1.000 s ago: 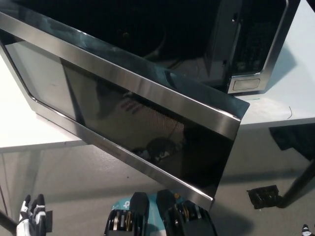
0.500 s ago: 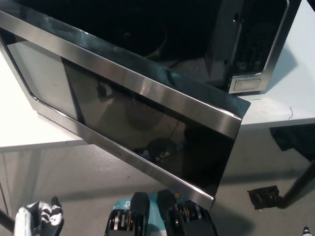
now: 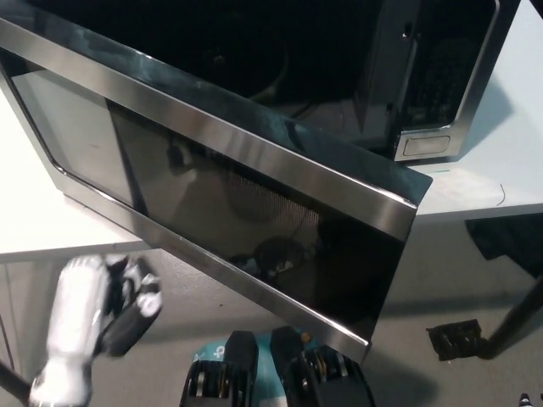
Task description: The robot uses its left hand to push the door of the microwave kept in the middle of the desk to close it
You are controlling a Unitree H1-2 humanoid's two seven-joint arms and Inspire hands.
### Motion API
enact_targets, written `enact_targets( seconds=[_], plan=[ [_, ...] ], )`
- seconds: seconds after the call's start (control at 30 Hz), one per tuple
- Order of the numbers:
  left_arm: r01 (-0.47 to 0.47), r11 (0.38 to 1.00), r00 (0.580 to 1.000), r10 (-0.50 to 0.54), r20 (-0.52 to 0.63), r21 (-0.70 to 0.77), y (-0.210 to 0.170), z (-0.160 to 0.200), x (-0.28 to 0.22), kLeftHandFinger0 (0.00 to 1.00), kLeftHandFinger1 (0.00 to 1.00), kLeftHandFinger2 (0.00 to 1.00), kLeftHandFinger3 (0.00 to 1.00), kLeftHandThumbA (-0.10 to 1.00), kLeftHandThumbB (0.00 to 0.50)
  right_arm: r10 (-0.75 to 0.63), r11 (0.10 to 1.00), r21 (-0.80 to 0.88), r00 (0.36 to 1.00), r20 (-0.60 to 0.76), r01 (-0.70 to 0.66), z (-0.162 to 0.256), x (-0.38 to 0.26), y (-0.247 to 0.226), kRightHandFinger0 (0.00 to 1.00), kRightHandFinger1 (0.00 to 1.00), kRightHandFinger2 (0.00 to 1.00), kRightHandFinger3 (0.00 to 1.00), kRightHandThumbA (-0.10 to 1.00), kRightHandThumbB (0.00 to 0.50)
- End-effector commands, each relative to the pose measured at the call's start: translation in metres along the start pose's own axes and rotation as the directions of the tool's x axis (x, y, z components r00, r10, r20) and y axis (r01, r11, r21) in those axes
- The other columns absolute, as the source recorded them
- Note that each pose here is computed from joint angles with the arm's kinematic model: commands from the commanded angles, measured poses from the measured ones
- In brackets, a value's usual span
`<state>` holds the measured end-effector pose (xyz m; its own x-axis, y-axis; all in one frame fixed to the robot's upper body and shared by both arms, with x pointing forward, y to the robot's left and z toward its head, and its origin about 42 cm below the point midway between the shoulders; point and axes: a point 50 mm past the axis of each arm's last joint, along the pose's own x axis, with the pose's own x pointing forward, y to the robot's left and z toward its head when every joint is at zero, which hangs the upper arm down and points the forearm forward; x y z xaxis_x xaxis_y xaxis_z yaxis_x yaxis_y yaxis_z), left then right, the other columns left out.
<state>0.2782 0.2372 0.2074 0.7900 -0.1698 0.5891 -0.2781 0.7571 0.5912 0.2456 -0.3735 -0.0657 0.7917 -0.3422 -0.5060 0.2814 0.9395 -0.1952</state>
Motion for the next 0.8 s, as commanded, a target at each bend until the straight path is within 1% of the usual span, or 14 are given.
enact_targets(
  seconds=[0.0,0.17,0.27,0.3,0.37,0.43,0.5,0.6,0.63,0.7,0.77],
  plan=[
    [-0.146,0.950,0.734,-0.083,0.674,0.275,0.021,0.078,0.060,0.00,0.00,0.00,0.00,-0.10,0.500,-0.039,0.999,-0.010,0.998,0.048,0.039,0.013,0.004,-0.017,0.96,0.96,1.00,1.00,0.43,0.083],
    [-0.179,0.938,0.647,-0.115,0.754,0.297,0.011,0.093,0.100,0.00,0.00,0.00,0.00,-0.10,0.500,-0.034,0.999,-0.013,0.998,0.044,0.035,0.012,0.004,-0.015,0.96,0.96,1.00,1.00,0.43,0.083],
    [-0.192,0.937,0.617,-0.115,0.779,0.290,0.009,0.100,0.109,0.00,0.00,0.00,0.00,-0.10,0.500,-0.030,0.999,-0.012,0.999,0.044,0.030,0.013,0.005,-0.012,0.96,0.96,1.00,1.00,0.43,0.083],
    [-0.186,0.942,0.587,-0.120,0.801,0.278,0.006,0.108,0.117,0.00,0.00,0.00,0.00,-0.10,0.500,-0.031,0.999,-0.010,0.999,0.044,0.031,0.013,0.005,-0.012,0.96,0.96,1.00,1.00,0.43,0.083],
    [-0.181,0.940,0.576,-0.136,0.806,0.288,0.005,0.111,0.120,0.00,0.00,0.00,0.00,-0.10,0.500,-0.031,0.999,-0.009,0.999,0.045,0.031,0.013,0.005,-0.012,0.96,0.96,1.00,1.00,0.43,0.083],
    [-0.189,0.934,0.551,-0.156,0.820,0.305,0.002,0.118,0.125,0.00,0.00,0.00,0.00,-0.10,0.500,-0.031,0.999,-0.009,0.999,0.045,0.031,0.013,0.005,-0.012,0.96,0.96,1.00,1.00,0.43,0.083],
    [-0.201,0.924,0.543,-0.170,0.822,0.324,0.001,0.120,0.129,0.00,0.00,0.00,0.00,-0.09,0.500,-0.031,0.999,-0.009,0.999,0.045,0.031,0.013,0.005,-0.012,0.96,0.96,1.00,1.00,0.43,0.083],
    [-0.209,0.918,0.547,-0.176,0.818,0.337,-0.005,0.118,0.137,0.00,0.00,0.00,0.00,-0.08,0.500,-0.033,0.999,-0.007,0.999,0.042,0.033,0.012,0.005,-0.012,0.96,0.96,1.00,1.00,0.43,0.083],
    [-0.216,0.912,0.552,-0.180,0.814,0.349,-0.008,0.117,0.140,0.00,0.00,0.00,0.00,-0.05,0.500,-0.032,0.999,-0.008,0.999,0.041,0.032,0.011,0.005,-0.012,0.96,0.96,1.00,1.00,0.43,0.083],
    [-0.215,0.906,0.559,-0.192,0.806,0.365,-0.012,0.115,0.146,0.00,0.00,0.00,0.00,-0.04,0.500,-0.031,0.999,-0.008,0.999,0.040,0.032,0.011,0.005,-0.011,0.96,0.96,1.00,1.00,0.43,0.083],
    [-0.206,0.889,0.562,-0.234,0.793,0.408,-0.016,0.112,0.155,0.00,0.00,0.00,0.00,0.01,0.500,-0.031,1.000,-0.006,0.999,0.038,0.031,0.010,0.005,-0.011,0.96,0.96,1.00,1.00,0.43,0.083]
  ],
)
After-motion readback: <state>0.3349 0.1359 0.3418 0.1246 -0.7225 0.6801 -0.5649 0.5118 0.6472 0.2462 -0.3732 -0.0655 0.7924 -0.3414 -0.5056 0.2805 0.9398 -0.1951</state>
